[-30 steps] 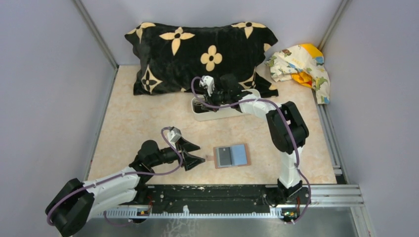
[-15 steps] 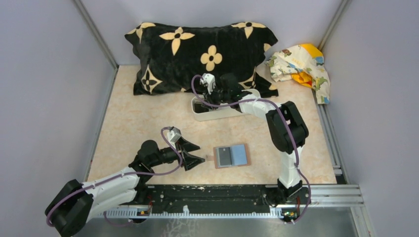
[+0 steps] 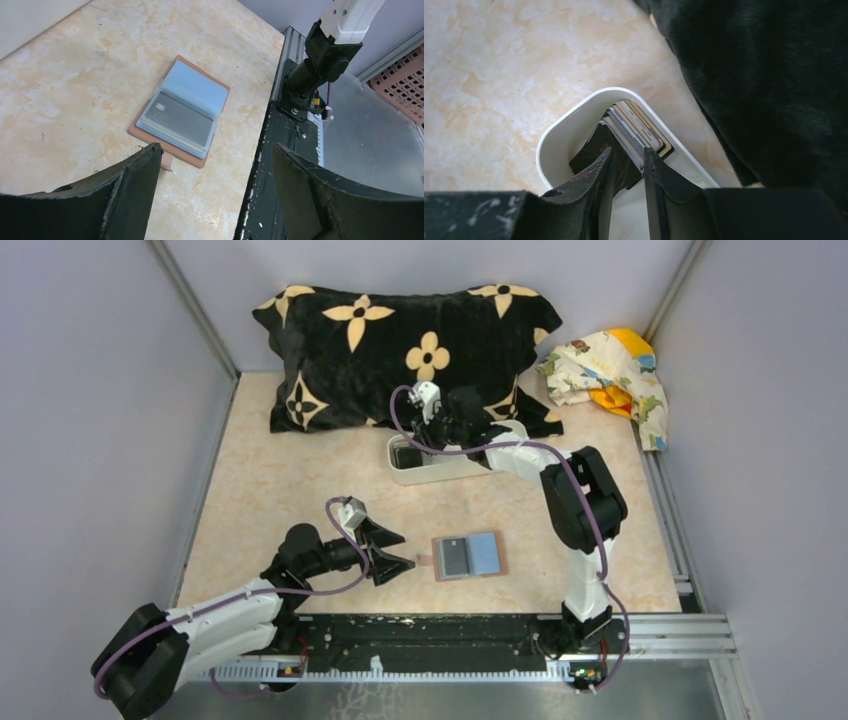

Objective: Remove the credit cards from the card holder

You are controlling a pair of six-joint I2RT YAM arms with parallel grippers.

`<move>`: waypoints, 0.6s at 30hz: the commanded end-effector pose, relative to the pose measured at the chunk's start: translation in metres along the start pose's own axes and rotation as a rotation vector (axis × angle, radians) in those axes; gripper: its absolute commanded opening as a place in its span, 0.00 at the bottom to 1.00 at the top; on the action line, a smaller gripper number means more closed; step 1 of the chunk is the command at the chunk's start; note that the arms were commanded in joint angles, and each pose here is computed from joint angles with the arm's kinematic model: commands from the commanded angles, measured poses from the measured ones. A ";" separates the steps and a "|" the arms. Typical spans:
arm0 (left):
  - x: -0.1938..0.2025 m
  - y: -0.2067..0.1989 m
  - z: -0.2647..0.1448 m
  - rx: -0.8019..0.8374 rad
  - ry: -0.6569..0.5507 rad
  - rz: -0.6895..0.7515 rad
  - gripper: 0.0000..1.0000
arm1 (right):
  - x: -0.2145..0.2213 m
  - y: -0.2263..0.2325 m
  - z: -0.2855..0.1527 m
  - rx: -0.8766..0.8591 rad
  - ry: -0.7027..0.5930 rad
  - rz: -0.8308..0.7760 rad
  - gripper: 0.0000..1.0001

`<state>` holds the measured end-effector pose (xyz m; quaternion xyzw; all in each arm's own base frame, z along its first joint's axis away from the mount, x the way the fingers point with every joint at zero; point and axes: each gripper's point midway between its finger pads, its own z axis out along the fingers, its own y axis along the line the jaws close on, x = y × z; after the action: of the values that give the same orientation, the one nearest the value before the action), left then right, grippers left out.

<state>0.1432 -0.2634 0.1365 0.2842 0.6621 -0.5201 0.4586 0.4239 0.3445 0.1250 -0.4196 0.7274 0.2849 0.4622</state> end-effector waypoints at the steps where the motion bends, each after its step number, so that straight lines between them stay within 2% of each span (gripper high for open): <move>1: -0.012 -0.007 0.003 0.028 -0.027 0.034 0.85 | -0.046 -0.027 -0.022 0.170 -0.112 0.007 0.25; 3: -0.012 -0.007 0.003 0.027 -0.027 0.035 0.85 | -0.035 -0.035 -0.020 0.212 -0.073 0.028 0.18; 6: -0.011 -0.006 0.002 0.026 -0.026 0.033 0.86 | -0.024 -0.036 -0.017 0.219 -0.046 0.042 0.00; 12: -0.010 -0.005 0.002 0.020 -0.028 0.032 0.86 | -0.031 -0.020 -0.009 0.161 -0.068 0.041 0.00; 18: -0.009 -0.004 0.000 0.014 -0.030 0.032 0.86 | -0.018 0.001 0.010 0.118 -0.030 0.037 0.00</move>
<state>0.1432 -0.2633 0.1378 0.2843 0.6603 -0.5206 0.4606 0.4356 0.3366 0.1255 -0.3645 0.7621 0.2428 0.4768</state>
